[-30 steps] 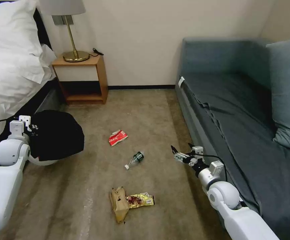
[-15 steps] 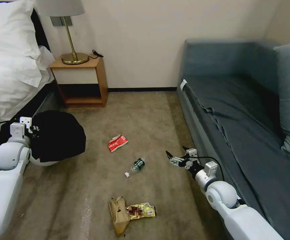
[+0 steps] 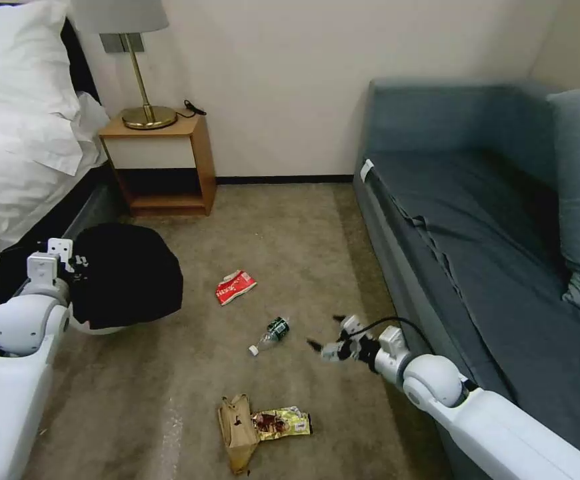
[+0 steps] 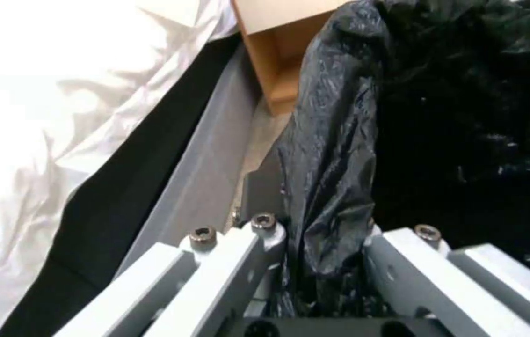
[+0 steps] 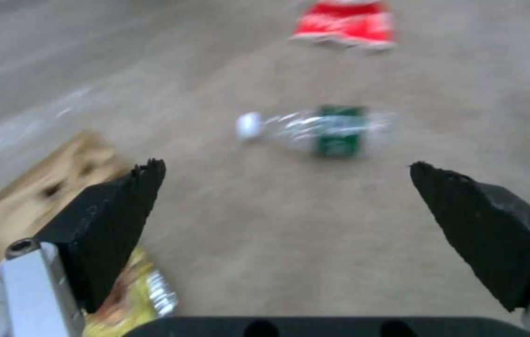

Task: Pick up the trash bin, then pick up the garbage on the floor and place it into the trash bin.

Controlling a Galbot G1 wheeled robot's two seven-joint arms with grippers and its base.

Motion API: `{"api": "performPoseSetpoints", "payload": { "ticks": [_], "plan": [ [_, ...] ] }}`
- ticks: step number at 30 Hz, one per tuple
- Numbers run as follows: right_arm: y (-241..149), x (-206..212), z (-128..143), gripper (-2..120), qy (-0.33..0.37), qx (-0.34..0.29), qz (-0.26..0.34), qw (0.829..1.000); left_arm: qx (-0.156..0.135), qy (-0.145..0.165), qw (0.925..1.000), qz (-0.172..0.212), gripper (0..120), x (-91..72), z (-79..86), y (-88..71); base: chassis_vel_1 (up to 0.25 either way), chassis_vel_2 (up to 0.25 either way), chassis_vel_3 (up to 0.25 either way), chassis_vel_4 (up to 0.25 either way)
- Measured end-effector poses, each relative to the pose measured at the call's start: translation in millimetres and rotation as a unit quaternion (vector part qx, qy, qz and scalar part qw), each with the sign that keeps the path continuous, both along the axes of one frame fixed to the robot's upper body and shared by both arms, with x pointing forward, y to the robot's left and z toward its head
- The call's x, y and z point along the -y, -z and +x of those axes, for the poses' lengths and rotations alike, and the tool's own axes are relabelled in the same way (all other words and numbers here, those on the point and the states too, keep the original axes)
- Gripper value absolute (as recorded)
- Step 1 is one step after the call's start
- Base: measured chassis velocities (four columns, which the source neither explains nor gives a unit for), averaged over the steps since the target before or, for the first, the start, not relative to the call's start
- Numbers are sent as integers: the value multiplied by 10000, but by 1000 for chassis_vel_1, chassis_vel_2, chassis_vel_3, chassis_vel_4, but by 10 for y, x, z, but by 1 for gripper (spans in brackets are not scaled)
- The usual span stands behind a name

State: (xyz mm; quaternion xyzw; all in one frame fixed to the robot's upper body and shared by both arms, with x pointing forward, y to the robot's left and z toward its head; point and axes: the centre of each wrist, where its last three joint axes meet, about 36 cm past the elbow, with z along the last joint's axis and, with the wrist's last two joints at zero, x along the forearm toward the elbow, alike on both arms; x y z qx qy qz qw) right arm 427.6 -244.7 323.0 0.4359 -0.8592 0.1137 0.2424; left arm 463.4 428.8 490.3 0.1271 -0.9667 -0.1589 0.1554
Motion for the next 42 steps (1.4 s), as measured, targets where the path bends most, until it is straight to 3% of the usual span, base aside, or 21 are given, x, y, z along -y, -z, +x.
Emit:
{"api": "performPoseSetpoints", "payload": {
  "ticks": [4, 15, 34, 37, 42],
  "plan": [
    [288, -20, 9, 100, -650, -246, -150, 9975, 15, 84, 10000, -38, 4, 70, -34, 87, 0, 0, 0, 0],
    [820, -321, -280, 100, -1196, -661, -442, 9896, 56, 173, 9998, -32, 4, 128, -39, 97, 0, 0, 0, 0],
    [1480, -531, -413, 100, -1060, -702, -425, 9910, 259, 406, 9988, -84, 4, 279, -168, -37, 0, 0, 0, 0],
    [1534, -626, -415, 96, -1064, -729, -334, 9911, 274, 428, 9987, -99, 4, 294, -203, -33, 0, 0, 0, 0],
    [1584, -623, -436, 73, -1138, -892, -18, 9895, 333, 400, 9985, -164, 4, 257, -241, -45, 0, 0, 0, 0]
  ]
}}
